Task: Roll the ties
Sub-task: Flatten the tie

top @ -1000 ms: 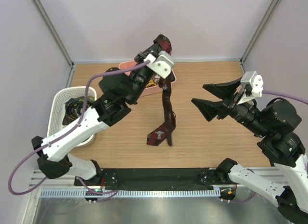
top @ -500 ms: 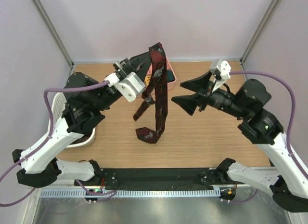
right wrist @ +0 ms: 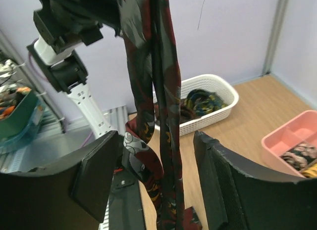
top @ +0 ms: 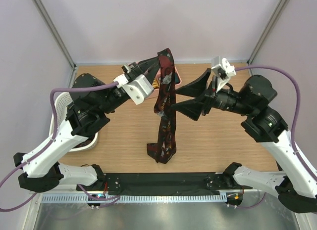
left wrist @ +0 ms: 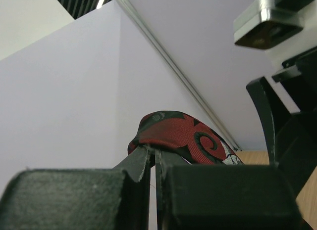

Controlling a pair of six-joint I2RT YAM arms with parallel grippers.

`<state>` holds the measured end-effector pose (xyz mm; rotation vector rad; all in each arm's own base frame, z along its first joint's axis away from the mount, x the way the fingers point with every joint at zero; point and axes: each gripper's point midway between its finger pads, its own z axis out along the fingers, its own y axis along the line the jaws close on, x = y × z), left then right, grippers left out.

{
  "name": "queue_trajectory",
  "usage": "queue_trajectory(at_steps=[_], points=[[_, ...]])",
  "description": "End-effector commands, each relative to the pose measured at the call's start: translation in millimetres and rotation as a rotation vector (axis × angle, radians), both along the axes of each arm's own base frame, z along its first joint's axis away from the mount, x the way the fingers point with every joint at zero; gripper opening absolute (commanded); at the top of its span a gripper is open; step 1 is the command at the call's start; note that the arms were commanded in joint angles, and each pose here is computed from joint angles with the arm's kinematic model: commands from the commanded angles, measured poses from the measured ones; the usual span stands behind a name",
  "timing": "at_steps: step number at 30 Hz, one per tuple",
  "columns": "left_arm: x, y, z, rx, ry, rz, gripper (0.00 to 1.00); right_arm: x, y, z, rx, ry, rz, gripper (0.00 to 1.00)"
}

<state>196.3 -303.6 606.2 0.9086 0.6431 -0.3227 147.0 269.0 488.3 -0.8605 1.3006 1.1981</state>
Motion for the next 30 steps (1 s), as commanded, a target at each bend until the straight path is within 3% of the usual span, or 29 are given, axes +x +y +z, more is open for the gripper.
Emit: queue_trajectory(at_steps=[1, 7, 22, 30], points=[[-1.3, 6.0, 4.1, -0.024, 0.001, 0.004, 0.00, -9.2, -33.2, 38.8, 0.075, -0.103, -0.131, 0.70], [0.5, 4.7, 3.7, -0.018, -0.005, 0.011, 0.00, -25.6, -25.3, 46.3, 0.066, -0.096, -0.020, 0.50], [-5.8, -2.4, -0.5, -0.002, -0.009, -0.038, 0.00, 27.9, 21.8, 51.6, 0.041, -0.050, -0.015, 0.52], [-3.2, -4.3, -3.4, 0.009, -0.014, -0.028, 0.00, 11.8, 28.6, 49.0, 0.065, -0.056, 0.095, 0.54]])
